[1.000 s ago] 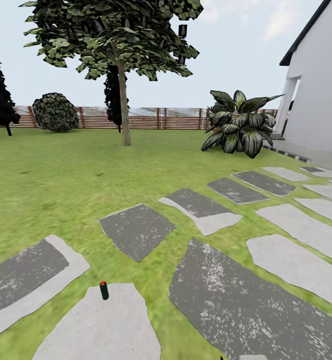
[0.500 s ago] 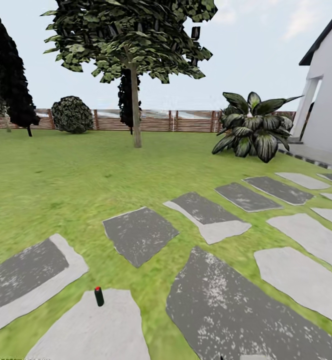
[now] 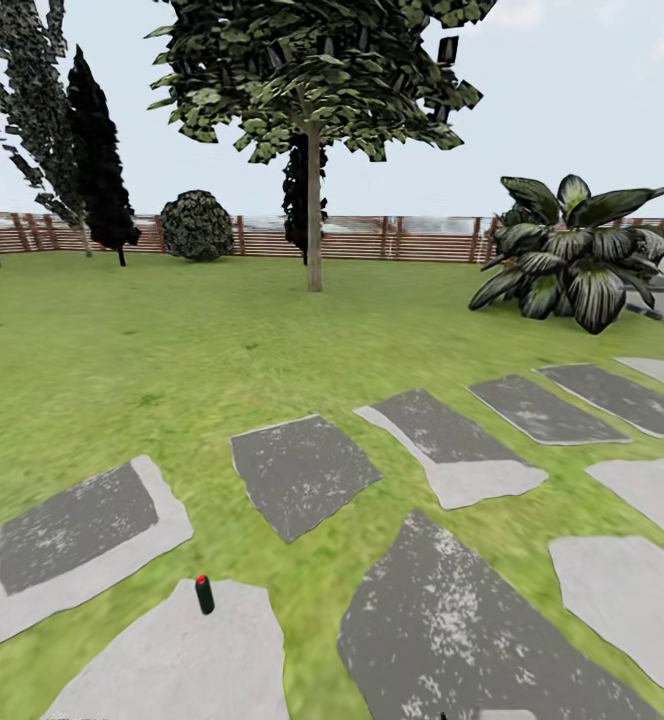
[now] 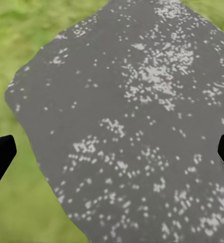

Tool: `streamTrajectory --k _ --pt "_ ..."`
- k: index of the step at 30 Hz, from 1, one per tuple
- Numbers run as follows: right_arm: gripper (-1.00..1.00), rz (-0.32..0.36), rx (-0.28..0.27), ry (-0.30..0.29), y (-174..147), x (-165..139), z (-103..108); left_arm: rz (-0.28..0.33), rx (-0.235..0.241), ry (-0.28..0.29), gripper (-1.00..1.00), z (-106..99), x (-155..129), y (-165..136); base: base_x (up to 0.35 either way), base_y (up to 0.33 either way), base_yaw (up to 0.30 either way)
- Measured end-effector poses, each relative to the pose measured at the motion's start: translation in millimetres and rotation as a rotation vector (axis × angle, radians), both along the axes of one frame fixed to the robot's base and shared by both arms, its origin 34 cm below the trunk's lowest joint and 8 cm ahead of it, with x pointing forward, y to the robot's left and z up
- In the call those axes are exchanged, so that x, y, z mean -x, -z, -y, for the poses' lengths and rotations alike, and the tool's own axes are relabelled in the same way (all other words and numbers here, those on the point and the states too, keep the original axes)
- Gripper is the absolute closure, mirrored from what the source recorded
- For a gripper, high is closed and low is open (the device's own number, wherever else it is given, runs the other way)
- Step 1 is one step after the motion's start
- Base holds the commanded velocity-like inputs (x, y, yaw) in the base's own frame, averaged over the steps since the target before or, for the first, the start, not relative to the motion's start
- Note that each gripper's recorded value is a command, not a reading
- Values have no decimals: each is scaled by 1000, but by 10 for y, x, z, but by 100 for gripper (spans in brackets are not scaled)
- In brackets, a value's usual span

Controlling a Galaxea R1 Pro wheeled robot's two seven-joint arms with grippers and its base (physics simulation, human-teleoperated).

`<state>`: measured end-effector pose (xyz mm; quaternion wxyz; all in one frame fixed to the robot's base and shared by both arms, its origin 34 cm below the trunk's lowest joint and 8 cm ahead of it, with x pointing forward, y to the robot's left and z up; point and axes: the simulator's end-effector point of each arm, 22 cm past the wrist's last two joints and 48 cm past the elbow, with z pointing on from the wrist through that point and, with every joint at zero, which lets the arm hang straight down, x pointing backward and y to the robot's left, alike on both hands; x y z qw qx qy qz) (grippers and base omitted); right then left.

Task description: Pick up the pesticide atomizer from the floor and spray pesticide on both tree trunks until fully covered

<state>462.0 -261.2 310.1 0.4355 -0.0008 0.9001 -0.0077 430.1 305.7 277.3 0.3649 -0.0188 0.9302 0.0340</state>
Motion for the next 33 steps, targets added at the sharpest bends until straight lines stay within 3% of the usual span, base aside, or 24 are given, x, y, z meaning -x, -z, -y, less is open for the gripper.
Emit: streamTrajectory --k 5,33 --pt "-100 0 0 0 1 1 0 0 0 0 -100 1 0 0 179 -231 183" --pt "-100 -2 0 0 5 5 1 0 -4 -2 -100 -17 0 0 165 -238 27"
